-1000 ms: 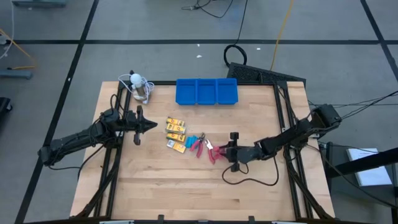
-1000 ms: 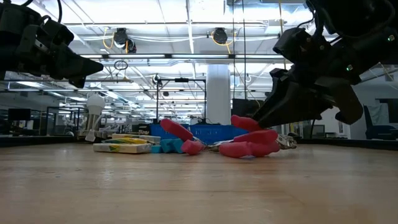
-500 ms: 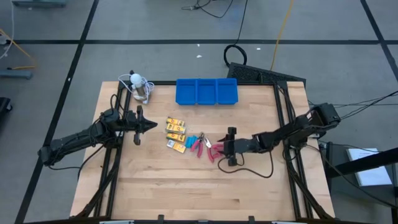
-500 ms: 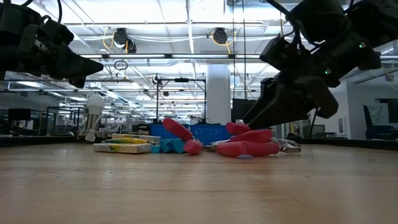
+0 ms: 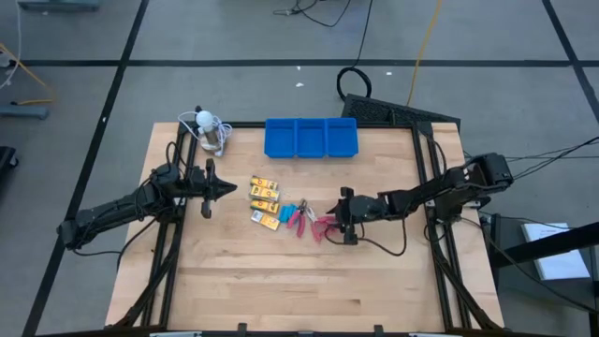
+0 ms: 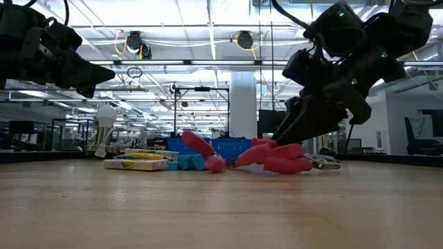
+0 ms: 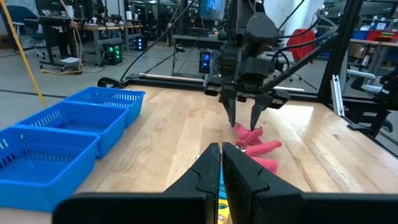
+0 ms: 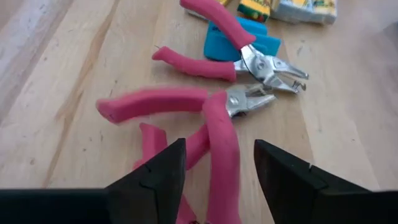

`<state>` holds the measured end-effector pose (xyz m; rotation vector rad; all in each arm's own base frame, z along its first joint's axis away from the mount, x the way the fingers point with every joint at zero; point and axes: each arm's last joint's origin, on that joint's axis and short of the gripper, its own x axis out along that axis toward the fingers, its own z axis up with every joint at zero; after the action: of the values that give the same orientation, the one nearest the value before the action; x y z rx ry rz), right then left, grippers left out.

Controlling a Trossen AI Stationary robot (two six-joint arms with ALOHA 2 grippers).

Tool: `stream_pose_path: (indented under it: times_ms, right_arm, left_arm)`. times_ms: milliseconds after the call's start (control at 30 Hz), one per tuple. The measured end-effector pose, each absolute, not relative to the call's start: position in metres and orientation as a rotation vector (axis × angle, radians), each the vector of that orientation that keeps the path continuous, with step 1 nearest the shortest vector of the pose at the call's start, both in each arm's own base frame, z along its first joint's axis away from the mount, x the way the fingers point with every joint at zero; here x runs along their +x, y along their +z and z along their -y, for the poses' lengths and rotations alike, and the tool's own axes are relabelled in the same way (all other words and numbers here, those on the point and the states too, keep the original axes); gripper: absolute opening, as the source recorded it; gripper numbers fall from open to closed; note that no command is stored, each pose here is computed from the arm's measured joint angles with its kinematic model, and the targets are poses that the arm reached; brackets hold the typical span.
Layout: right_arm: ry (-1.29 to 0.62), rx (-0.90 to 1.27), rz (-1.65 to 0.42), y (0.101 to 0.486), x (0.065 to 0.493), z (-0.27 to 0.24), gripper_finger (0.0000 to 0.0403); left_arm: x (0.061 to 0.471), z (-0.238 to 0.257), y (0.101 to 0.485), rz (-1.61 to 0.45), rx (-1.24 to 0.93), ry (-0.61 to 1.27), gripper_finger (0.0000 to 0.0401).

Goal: Pick & Place School Supplies
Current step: Put the red ticket punch into the right blue bin

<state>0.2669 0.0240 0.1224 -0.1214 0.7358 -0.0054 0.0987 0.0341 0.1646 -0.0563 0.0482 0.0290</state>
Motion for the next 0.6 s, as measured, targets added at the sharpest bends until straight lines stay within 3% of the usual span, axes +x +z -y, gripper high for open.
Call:
stream_pose_path:
  times_ms: [600]
  right_arm:
    - [-0.026, -0.044, -0.835, 0.126, 0.254, -0.021, 0.0173]
  left_arm:
    - [0.099, -0.034, 0.165, -0.049, -0.056, 0.029, 0.0019]
